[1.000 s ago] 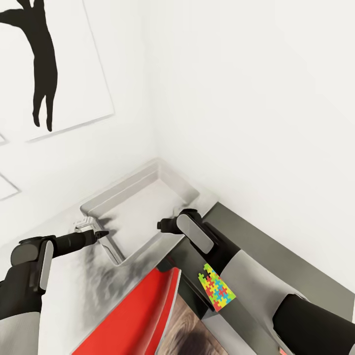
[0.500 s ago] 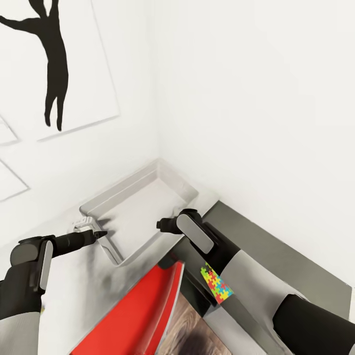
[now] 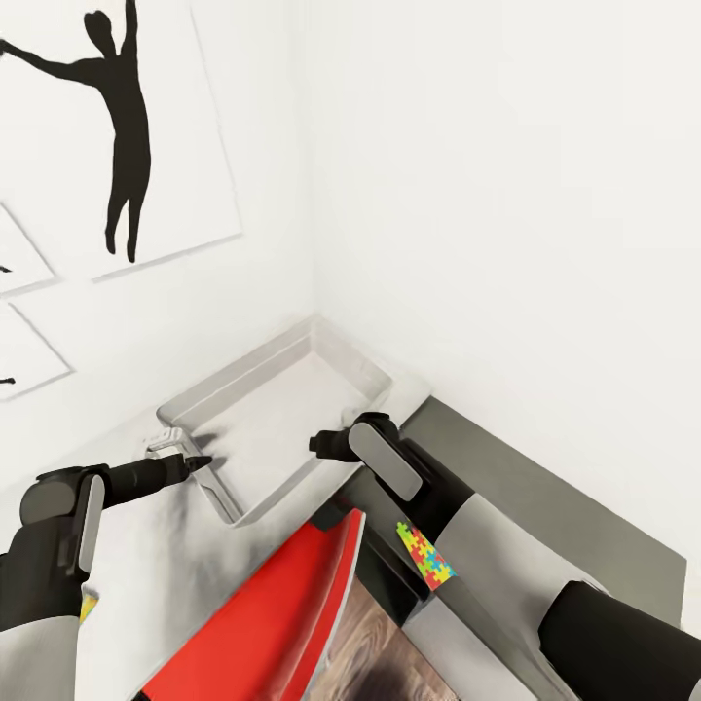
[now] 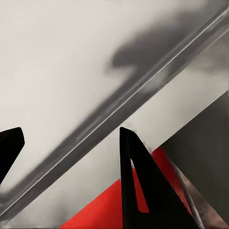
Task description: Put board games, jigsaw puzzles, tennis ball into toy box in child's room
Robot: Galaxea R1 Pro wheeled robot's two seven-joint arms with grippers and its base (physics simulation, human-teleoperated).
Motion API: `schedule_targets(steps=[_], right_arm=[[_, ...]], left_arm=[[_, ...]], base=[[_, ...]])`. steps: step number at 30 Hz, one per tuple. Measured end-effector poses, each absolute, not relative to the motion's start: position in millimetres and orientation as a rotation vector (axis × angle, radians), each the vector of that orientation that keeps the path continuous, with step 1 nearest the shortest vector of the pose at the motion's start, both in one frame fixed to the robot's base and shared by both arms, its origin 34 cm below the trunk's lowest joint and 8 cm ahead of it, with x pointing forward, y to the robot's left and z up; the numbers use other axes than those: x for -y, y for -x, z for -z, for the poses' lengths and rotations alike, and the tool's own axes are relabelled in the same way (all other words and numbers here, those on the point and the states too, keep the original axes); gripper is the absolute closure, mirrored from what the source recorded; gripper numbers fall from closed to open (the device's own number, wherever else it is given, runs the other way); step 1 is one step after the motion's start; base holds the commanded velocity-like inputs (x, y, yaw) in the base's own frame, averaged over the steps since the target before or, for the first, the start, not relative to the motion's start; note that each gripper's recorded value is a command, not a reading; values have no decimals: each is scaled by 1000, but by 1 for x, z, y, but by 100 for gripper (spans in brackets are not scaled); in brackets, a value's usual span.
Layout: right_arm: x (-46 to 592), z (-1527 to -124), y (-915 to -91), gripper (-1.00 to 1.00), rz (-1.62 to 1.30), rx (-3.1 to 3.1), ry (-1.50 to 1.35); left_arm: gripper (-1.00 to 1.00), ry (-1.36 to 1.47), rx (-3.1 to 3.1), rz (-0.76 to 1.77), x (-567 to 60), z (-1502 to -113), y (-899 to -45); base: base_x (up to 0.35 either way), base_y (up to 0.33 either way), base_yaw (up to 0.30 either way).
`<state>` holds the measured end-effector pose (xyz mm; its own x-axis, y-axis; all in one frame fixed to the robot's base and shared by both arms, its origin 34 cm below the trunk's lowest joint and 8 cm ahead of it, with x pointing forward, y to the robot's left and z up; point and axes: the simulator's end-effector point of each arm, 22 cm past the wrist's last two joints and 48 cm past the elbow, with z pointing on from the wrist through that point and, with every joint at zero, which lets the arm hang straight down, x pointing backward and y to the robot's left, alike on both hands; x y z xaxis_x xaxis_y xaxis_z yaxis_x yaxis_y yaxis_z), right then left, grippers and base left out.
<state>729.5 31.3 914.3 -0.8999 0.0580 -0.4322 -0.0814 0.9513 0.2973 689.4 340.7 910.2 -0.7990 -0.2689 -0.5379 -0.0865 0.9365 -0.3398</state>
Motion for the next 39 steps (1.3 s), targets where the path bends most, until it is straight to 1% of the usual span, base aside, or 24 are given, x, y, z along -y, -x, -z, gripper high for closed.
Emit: schedule_targets(steps=[5, 10, 15, 24, 39], right_arm=[[-31, -919, -730, 100, -429, -2648, 19], [-31, -920, -730, 100, -430, -2647, 18], [-32, -920, -730, 100, -430, -2646, 18], [-32, -921, -730, 100, -430, -2645, 19], [-32, -922, -731, 100, -430, -2643, 20]], left_arm=[[100, 250, -2475, 400, -341, -914, -690], [100, 249, -2474, 399, -341, -916, -690], [100, 249, -2473, 398, -341, -916, -690], [100, 249, -2472, 398, -341, -917, -690], [100, 249, -2470, 400, -341, -917, -691]], base=[[-265, 0, 12], [-60, 5, 3], [-72, 137, 24], [-107, 60, 156], [-115, 55, 8]])
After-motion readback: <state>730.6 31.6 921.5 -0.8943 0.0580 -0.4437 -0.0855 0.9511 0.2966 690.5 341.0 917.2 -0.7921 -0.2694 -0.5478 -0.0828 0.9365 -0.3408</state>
